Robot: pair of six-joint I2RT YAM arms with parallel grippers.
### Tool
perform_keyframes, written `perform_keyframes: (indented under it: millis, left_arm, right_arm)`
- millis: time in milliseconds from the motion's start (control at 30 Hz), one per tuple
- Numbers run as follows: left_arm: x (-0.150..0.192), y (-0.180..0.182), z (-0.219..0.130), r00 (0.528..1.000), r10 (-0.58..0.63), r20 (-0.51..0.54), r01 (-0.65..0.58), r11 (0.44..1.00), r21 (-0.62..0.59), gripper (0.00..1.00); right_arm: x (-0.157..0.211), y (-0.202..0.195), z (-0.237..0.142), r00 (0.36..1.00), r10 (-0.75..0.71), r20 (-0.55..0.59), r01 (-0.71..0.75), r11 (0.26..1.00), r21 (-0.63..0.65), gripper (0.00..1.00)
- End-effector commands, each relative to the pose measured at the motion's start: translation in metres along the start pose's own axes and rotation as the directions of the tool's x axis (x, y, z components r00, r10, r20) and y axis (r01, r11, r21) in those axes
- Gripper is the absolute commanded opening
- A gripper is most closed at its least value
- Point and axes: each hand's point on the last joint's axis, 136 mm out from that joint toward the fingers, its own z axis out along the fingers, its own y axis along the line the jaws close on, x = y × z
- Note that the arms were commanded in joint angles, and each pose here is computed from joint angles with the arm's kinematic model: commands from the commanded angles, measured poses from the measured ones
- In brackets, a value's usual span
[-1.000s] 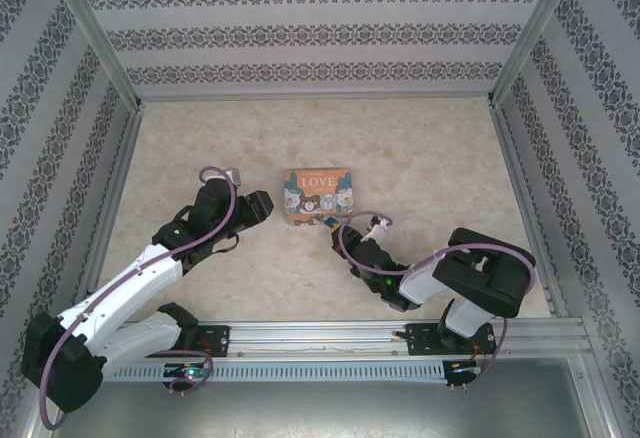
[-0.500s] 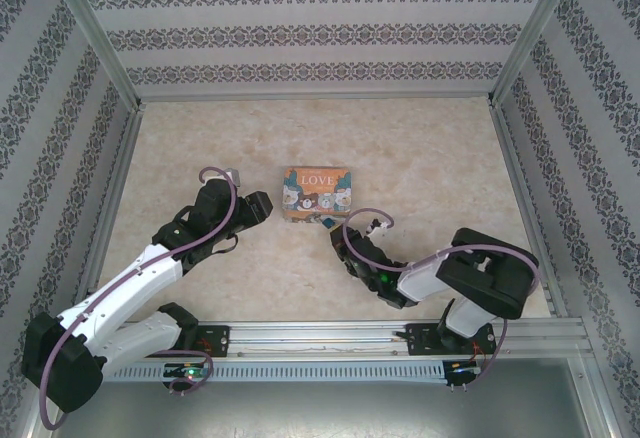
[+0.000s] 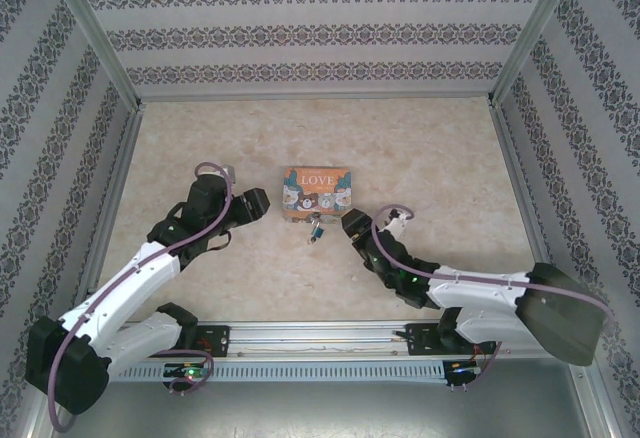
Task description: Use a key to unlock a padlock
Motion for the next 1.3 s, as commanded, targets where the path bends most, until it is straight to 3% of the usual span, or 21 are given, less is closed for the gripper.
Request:
perform_keyframes:
  millis: [0,133,200,533,767,1067,1267]
  left_arm:
    - [-0.005,-0.011,0.003,0.999,0.023,-0.043,-0.020,0.997,0.076,0.73]
    - [-0.007,-0.010,0.017,0.995,0.013,-0.095,-0.003,0.994,0.110,0.75]
    - [-0.008,-0.011,0.025,0.993,0.015,-0.116,0.000,0.992,0.128,0.75]
    - [-0.005,-0.018,0.083,0.966,0.013,-0.260,0.037,0.982,0.186,0.73]
    - [-0.001,-0.023,0.108,0.946,0.001,-0.323,0.074,0.973,0.218,0.67]
    - [0.034,-0.010,0.131,0.905,-0.031,-0.425,0.120,0.975,0.186,0.55]
    - [0.062,-0.001,0.134,0.881,-0.046,-0.472,0.132,0.980,0.150,0.49]
  right_arm:
    - [-0.003,-0.014,0.000,0.984,-0.156,-0.087,0.158,0.987,0.008,0.72]
    - [0.010,-0.002,0.004,0.939,-0.215,-0.269,0.199,0.976,-0.086,0.93]
    - [0.013,0.000,0.006,0.930,-0.206,-0.305,0.179,0.977,-0.114,0.98]
    - [0.040,0.012,0.027,0.886,-0.223,-0.406,0.154,0.968,-0.196,0.98]
    - [0.042,0.029,0.050,0.879,-0.267,-0.395,0.184,0.954,-0.235,0.98]
    - [0.036,0.018,0.067,0.871,-0.315,-0.378,0.253,0.946,-0.205,0.98]
    - [0.031,0.016,0.076,0.821,-0.419,-0.387,0.338,0.904,-0.262,0.98]
